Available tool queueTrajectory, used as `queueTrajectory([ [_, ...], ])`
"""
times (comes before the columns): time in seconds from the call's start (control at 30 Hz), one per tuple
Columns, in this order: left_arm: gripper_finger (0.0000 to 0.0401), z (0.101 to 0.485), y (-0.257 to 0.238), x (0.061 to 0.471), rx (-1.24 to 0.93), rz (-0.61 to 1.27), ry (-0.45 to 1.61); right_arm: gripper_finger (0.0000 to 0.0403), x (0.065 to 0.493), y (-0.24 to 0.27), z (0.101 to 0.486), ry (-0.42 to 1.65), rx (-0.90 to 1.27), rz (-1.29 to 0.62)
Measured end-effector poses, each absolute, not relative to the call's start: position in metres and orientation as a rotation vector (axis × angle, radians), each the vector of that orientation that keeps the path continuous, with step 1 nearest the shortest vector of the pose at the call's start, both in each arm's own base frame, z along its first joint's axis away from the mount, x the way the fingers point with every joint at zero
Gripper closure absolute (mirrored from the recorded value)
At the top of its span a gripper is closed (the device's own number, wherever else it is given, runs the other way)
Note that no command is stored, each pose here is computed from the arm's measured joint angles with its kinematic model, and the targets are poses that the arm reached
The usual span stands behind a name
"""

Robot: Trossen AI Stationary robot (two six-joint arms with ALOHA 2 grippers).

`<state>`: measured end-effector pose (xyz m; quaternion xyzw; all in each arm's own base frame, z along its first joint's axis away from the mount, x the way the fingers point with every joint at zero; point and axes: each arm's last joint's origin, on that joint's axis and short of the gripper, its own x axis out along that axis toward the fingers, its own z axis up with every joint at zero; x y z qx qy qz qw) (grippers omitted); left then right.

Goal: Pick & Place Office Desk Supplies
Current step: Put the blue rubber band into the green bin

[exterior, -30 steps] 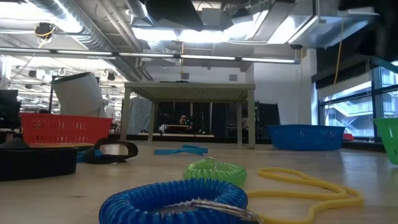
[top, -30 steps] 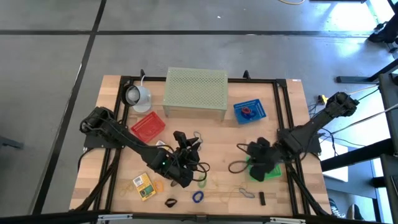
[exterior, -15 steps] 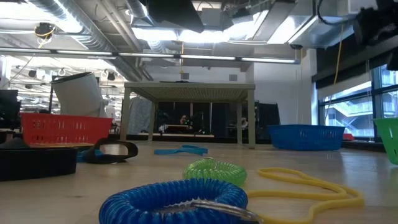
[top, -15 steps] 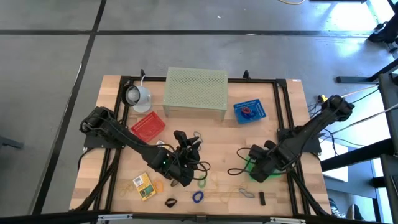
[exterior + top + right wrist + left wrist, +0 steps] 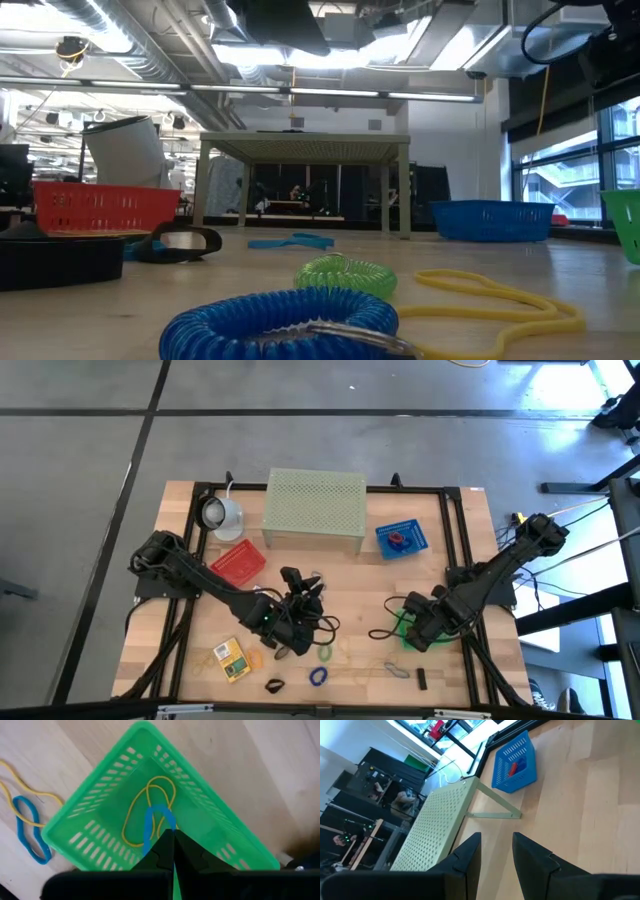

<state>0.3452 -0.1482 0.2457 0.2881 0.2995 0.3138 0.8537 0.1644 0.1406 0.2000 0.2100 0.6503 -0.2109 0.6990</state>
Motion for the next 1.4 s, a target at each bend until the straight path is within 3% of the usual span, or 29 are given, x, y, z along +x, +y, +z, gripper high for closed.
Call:
queueTrajectory([
  [0.27,0.0297,0.246,-0.148,0.345,0.605,0.658,0.631,0.0388,0.165,0.140,0.200,1.438,0.468,-0.482],
  [0.67,0.0297,0.245,-0.148,0.345,0.599,0.643,0.638,0.0287,0.165,0.140,0.200,1.424,0.456,-0.486],
  [0.83,0.0297,0.244,-0.148,0.347,0.566,0.577,0.668,0.0262,0.165,0.140,0.200,1.426,0.443,-0.474],
  [1.17,0.0297,0.219,-0.109,0.360,0.194,0.283,0.891,0.0270,0.165,0.139,0.200,1.400,0.416,-0.478],
  [1.4,0.0297,0.173,-0.080,0.351,0.028,0.129,1.000,0.0277,0.166,0.139,0.200,1.382,0.395,-0.477],
])
